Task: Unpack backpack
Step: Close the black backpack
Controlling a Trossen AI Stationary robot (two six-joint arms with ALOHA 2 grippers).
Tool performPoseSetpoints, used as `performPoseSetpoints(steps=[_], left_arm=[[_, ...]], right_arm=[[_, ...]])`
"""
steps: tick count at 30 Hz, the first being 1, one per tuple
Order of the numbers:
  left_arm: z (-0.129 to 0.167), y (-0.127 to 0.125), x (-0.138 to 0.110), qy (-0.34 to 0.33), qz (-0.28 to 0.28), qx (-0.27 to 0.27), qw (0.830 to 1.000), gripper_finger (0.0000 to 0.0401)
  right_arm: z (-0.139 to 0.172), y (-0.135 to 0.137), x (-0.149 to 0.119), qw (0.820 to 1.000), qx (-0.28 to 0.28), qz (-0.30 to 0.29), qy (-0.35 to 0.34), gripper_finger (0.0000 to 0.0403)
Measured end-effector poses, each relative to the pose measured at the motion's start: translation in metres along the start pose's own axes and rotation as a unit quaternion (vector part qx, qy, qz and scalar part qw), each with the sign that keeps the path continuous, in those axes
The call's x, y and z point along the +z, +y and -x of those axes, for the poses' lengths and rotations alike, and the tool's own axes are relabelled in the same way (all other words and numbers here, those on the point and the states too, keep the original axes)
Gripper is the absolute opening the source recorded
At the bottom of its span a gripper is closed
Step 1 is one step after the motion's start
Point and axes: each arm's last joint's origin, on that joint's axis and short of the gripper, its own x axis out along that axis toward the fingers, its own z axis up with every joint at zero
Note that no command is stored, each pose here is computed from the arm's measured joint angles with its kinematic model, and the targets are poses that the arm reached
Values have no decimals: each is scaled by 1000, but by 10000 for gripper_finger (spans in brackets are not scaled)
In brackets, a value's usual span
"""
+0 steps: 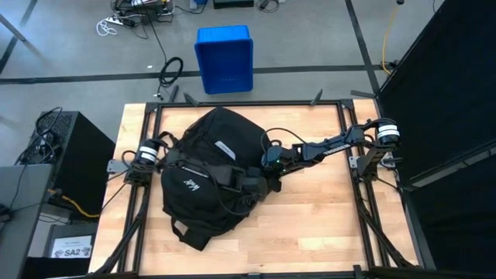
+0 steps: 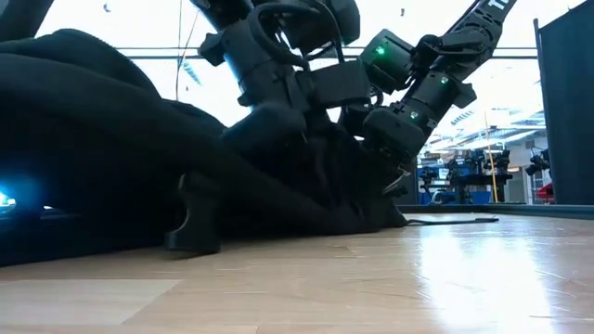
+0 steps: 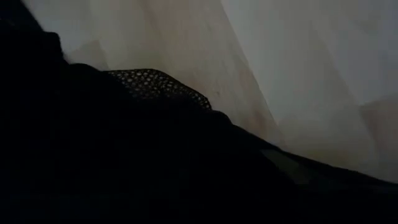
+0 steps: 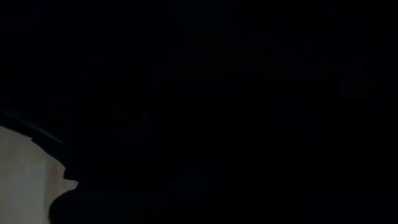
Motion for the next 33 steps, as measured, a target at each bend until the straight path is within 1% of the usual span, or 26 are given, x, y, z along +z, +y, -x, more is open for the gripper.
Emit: performPoseSetpoints(steps=[3,7,10,14,18,20,23,28,30,33], left_arm=[[-16,0,-6,15,2,1,1000,119],[-25,1,-6,17,24,44,999,107],[-25,2,-5,12,30,68,997,79],[-24,4,-2,11,31,74,997,16],[-23,4,-2,13,31,72,997,5],[-17,3,0,21,28,71,997,3],[3,-3,8,35,15,78,996,2],[47,-20,18,72,-15,94,993,1],[63,-28,22,75,-15,100,992,0],[74,-38,20,97,-11,105,990,0]], right_arm=[[0,0,0,1000,-2,0,0,0],[0,-1,0,1000,-9,-1,-1,0],[0,-1,0,1000,-11,-1,-3,0],[0,-1,0,1000,-12,-2,-3,0],[0,-1,0,1000,-10,-2,-2,0],[0,-1,0,1000,-11,-2,-1,0],[0,-4,0,1000,-16,-5,0,0],[1,-9,0,1000,-21,-11,9,0],[1,-12,-1,999,-27,-12,13,0],[1,-14,-1,999,-29,-15,14,0]])
